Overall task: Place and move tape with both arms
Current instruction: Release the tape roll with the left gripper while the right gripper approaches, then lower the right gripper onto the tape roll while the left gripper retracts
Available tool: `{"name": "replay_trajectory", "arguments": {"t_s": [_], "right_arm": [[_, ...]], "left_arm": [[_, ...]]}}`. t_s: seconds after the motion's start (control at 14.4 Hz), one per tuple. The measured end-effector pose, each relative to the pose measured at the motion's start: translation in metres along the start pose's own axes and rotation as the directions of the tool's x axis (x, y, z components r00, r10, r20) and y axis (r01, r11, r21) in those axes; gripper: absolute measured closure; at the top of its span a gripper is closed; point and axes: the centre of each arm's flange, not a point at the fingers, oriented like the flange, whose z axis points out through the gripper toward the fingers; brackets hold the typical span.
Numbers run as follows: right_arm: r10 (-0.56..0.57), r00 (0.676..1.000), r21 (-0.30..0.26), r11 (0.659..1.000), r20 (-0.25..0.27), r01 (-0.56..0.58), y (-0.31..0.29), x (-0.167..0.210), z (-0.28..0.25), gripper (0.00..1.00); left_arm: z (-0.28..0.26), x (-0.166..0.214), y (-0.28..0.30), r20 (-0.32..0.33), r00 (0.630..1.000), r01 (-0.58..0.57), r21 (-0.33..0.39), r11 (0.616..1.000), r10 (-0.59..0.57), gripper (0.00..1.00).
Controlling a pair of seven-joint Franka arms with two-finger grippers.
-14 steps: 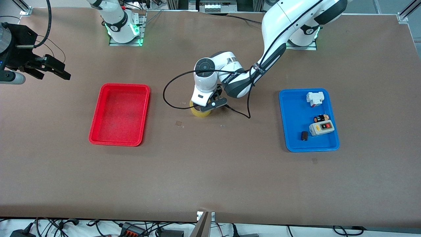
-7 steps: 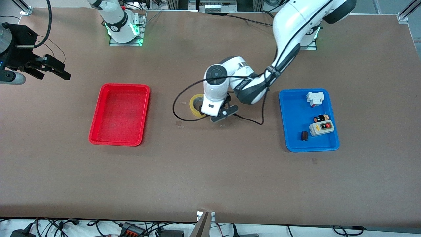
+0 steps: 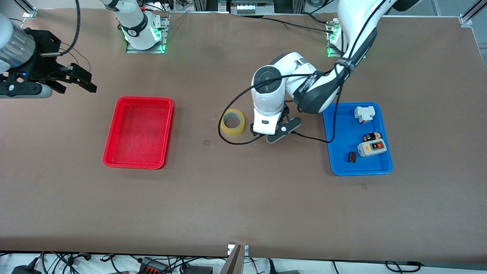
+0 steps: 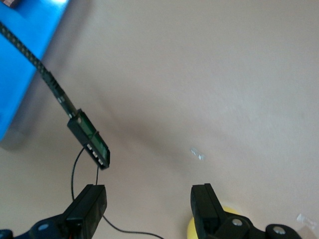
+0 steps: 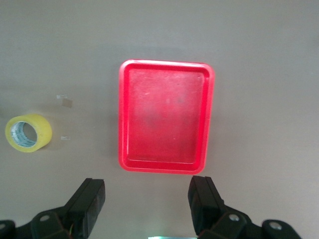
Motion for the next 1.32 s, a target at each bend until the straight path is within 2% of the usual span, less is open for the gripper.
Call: {"name": "replay_trajectory", "arguments": {"t_s": [0.28, 0.62, 0.9, 1.18, 1.32], "right_arm": [[-0.033, 0.999, 0.000, 0.999, -0.003, 0.033, -0.060, 0.001, 0.014, 0.01], [-0.088, 0.996, 0.001, 0.996, -0.005, 0.088, -0.141, 0.002, 0.049, 0.01], [-0.076, 0.997, 0.005, 0.997, -0.006, 0.076, -0.207, 0.000, 0.086, 0.01], [-0.035, 0.999, 0.006, 0.999, 0.007, 0.035, -0.265, -0.002, 0.144, 0.01], [-0.015, 1.000, 0.004, 1.000, 0.015, 0.015, -0.284, -0.002, 0.180, 0.01]], "left_arm": [[-0.023, 0.047, -0.026, -0.018, 1.000, -0.012, 0.012, 1.000, 0.012, 0.00], [-0.059, 0.137, -0.097, -0.013, 0.997, -0.076, 0.082, 0.994, 0.078, 0.00], [-0.096, 0.198, -0.164, 0.025, 0.992, -0.124, 0.072, 0.990, 0.123, 0.00], [-0.124, 0.233, -0.220, 0.072, 0.980, -0.187, 0.046, 0.981, 0.184, 0.00], [-0.136, 0.247, -0.245, 0.094, 0.970, -0.227, 0.007, 0.974, 0.226, 0.00]]}}
